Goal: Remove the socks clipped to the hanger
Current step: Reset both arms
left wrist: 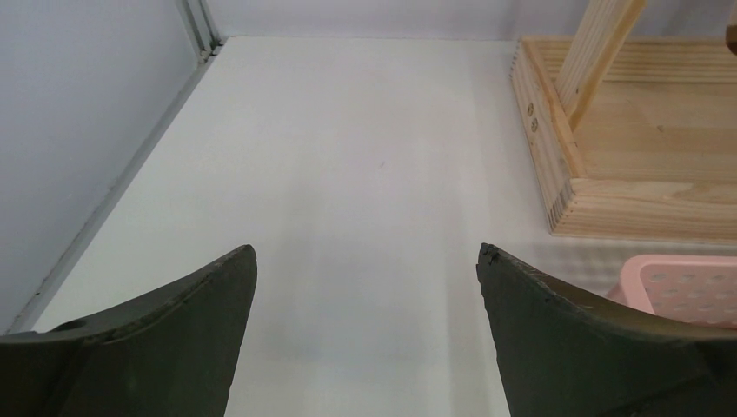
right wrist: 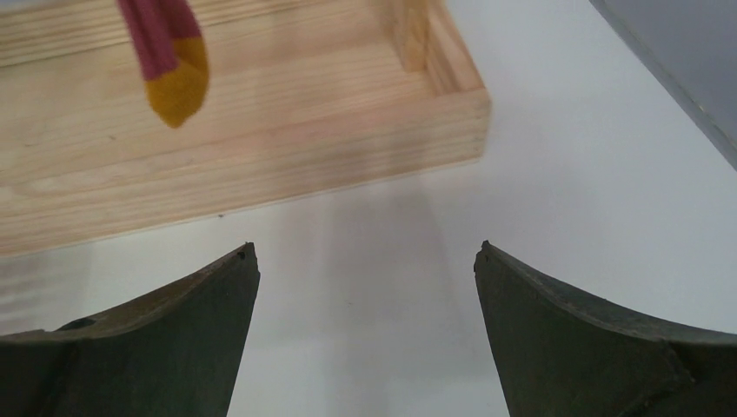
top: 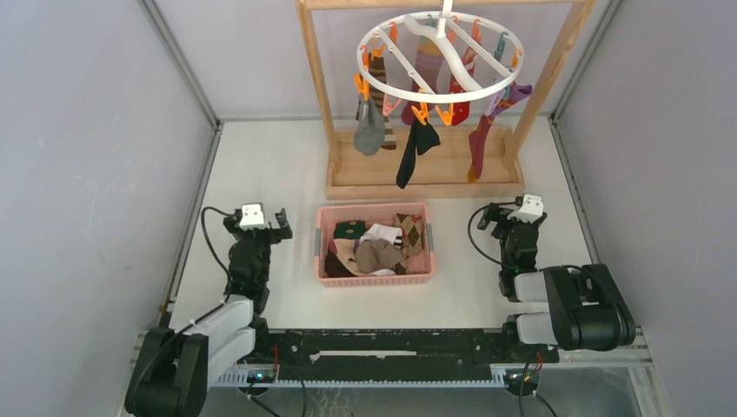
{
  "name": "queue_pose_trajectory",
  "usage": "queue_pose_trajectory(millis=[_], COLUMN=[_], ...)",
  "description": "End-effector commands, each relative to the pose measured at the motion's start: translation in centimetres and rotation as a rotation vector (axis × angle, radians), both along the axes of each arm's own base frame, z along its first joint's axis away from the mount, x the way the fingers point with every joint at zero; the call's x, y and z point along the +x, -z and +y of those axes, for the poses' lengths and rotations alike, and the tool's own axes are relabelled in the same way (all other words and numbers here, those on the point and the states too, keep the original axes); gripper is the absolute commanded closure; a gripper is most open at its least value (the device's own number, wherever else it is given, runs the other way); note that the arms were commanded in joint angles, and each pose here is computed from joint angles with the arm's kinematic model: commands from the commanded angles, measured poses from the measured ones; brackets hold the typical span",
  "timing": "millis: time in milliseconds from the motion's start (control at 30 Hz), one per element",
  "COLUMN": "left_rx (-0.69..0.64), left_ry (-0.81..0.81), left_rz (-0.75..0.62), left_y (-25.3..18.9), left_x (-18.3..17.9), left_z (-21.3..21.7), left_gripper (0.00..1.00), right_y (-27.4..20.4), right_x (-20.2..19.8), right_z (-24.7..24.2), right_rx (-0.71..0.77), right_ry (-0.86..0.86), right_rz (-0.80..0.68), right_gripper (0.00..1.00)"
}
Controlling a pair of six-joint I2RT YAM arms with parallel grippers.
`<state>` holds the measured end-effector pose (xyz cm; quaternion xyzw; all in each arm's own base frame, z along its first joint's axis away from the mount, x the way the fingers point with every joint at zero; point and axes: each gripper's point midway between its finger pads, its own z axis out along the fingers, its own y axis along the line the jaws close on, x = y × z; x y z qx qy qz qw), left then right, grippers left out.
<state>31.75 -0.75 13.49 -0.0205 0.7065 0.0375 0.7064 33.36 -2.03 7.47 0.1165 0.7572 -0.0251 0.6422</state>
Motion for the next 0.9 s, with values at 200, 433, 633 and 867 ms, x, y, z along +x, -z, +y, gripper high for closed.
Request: queue_pose_trajectory(millis=[200, 433, 633, 867], left_rx=[0.023, 0.026, 0.014, -0.009], left_ry=[-0.112, -0.048, -0.065, -0.122], left_rz=[-0.119, -0.044, -0.014, -0.008], left_y=[-2.8, -1.2, -0.1, -0.2], left_x=[-0.2, 2.3, 3.0, 3.6], left_z=[3.0, 3.6, 4.1, 5.0], left_gripper=[0.00, 0.00, 0.00, 0.00], right_y=[-3.4, -3.4, -3.2, -2.9], right_x=[2.3, 2.4, 2.7, 3.3], right_z=[0.9, 0.9, 0.8, 0.9], right_rx=[-0.064, -0.060, -0.052, -0.018], right_ry=[-0.022, -0.019, -0.024, -0.074], right_rz=[-0.087, -0.081, -0.067, -0.036], right_gripper=[0.00, 0.00, 0.00, 0.00])
